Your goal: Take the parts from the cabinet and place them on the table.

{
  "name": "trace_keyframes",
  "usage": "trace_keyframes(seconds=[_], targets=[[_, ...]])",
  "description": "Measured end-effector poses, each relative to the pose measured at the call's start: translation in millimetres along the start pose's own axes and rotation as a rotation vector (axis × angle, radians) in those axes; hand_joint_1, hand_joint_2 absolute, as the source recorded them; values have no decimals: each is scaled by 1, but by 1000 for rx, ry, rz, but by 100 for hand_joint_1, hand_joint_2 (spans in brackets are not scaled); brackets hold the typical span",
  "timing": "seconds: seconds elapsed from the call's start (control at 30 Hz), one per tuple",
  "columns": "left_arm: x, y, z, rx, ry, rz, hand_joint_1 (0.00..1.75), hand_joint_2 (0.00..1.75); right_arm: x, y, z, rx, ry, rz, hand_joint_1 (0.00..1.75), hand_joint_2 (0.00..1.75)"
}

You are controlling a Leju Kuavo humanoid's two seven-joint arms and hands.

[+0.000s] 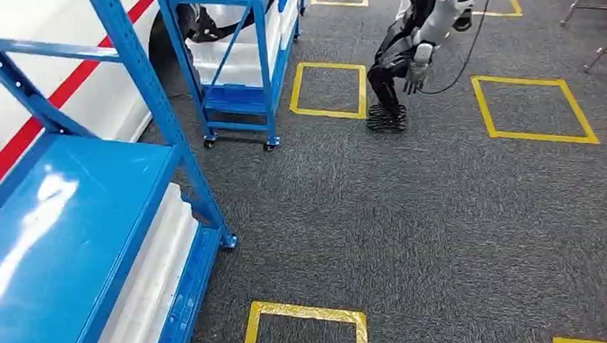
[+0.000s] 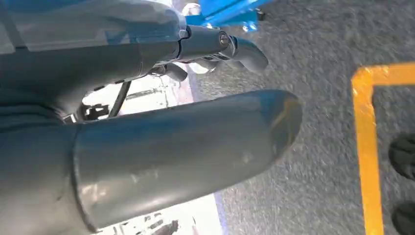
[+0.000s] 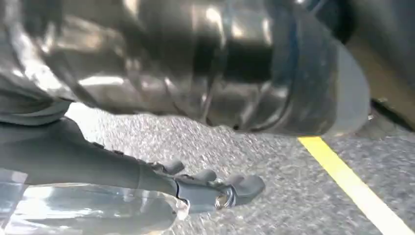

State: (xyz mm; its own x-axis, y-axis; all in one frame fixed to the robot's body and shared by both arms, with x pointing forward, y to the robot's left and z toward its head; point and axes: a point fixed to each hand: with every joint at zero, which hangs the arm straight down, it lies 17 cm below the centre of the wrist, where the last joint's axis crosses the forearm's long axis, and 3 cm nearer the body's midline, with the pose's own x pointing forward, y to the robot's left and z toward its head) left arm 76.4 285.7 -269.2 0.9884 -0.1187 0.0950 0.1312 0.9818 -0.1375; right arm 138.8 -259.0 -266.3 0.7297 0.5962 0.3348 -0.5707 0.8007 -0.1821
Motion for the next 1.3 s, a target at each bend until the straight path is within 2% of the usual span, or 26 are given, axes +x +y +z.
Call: trace_keyframes(seconds=[1.3], targets=[[2, 0, 0, 0, -3, 23, 0, 0, -8, 4, 2, 8, 6, 5, 0, 0]])
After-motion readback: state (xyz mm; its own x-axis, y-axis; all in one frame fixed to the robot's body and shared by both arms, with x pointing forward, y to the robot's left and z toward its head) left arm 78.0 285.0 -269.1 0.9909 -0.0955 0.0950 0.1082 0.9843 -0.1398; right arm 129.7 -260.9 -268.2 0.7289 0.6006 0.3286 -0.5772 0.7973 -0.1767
